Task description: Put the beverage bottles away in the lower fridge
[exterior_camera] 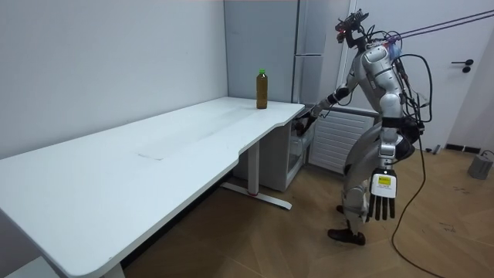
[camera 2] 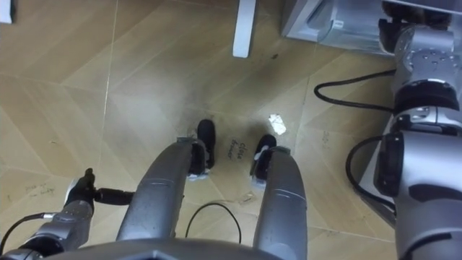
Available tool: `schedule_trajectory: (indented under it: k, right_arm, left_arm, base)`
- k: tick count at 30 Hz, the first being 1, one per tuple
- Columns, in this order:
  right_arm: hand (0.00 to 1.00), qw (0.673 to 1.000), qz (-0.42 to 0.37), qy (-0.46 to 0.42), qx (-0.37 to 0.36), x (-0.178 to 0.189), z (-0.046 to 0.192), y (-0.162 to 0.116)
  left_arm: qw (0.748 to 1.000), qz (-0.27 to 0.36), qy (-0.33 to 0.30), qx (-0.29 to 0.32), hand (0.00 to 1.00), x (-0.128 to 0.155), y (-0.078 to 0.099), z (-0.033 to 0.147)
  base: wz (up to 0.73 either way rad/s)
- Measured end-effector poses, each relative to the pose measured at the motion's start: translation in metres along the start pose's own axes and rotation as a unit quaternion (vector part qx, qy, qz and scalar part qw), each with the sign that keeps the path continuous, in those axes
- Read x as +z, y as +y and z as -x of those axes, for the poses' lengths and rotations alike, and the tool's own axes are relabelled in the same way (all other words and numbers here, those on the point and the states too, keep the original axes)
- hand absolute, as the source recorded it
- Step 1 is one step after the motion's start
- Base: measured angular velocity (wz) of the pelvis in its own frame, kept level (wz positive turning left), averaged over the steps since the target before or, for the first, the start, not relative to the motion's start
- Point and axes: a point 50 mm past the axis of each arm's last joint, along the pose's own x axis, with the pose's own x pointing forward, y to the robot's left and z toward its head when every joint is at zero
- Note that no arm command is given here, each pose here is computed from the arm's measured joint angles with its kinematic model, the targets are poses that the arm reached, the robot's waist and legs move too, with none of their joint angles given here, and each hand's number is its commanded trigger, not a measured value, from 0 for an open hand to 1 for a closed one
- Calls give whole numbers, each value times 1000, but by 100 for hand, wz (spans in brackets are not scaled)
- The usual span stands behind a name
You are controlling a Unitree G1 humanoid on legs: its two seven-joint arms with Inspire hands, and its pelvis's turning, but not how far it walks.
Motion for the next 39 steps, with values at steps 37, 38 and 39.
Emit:
schedule_trajectory:
  k: [37, 38, 39]
  right_arm:
    - [0, 1000, 7, -13, -27, 8, -3, -10]
    - [0, 999, 8, -12, -35, 8, -4, -14]
    - [0, 999, 9, -12, -38, 8, -4, -15]
  left_arm:
    - [1000, 1, -7, -14, 0, 1, 0, 0]
    - [1000, 1, -7, -15, 0, 1, 0, 0]
    - [1000, 1, -7, -16, 0, 1, 0, 0]
  base:
    - [0]
    - [0]
    - [0]
